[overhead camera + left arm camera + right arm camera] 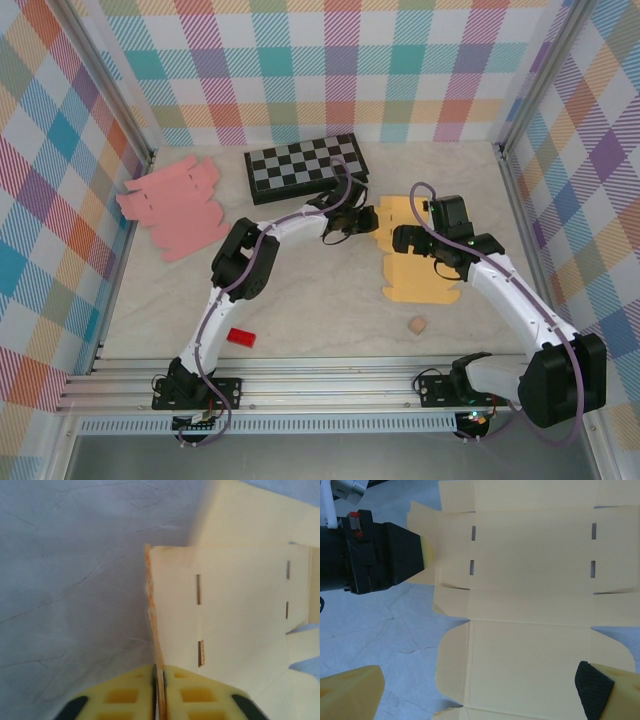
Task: Fold the paper box
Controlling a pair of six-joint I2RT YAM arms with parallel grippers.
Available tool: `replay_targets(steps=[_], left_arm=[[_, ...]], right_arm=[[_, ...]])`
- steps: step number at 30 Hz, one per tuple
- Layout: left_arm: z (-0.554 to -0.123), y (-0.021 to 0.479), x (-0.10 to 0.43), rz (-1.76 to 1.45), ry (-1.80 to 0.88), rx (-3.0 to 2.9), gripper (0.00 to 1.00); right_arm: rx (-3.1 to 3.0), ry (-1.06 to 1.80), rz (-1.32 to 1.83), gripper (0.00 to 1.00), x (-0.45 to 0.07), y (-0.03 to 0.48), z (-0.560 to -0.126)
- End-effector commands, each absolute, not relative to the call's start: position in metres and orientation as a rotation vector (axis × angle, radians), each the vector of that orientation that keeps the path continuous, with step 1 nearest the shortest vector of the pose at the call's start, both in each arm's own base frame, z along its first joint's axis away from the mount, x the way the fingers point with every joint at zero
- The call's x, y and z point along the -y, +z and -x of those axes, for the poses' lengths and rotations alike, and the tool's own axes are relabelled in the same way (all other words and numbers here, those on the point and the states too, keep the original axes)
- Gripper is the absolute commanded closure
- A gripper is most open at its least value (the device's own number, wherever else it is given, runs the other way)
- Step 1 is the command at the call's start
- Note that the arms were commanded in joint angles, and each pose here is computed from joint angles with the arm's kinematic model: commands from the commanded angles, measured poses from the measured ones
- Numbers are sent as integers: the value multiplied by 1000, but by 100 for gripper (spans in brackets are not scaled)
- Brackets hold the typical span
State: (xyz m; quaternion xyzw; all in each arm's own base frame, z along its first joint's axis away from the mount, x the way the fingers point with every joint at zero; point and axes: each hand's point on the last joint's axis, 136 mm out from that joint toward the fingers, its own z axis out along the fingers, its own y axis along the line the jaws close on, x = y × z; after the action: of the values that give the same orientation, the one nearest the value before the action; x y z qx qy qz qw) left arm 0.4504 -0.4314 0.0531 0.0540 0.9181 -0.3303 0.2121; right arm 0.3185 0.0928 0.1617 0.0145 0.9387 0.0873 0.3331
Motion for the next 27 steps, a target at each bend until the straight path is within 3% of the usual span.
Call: replay_targets(steps=[1, 6, 10, 20, 27], left_arm=[[-445, 69, 441, -218, -915, -2523, 100], [-449, 109, 411, -271, -723, -2426, 100], [-440, 157, 385, -367, -609, -2311, 100], [-386, 258, 308, -557, -381, -2052, 100], [-340, 313, 254, -585, -294, -1901, 100]], right_arm=[[-2411, 229, -62, 0, -92, 172, -324], [-2339, 220, -19, 2, -93, 194, -330], [-2184, 234, 106, 9, -101, 230, -343], [-1893, 295, 664, 19, -158, 315, -364], [-1529, 343, 1133, 23, -207, 342, -357]])
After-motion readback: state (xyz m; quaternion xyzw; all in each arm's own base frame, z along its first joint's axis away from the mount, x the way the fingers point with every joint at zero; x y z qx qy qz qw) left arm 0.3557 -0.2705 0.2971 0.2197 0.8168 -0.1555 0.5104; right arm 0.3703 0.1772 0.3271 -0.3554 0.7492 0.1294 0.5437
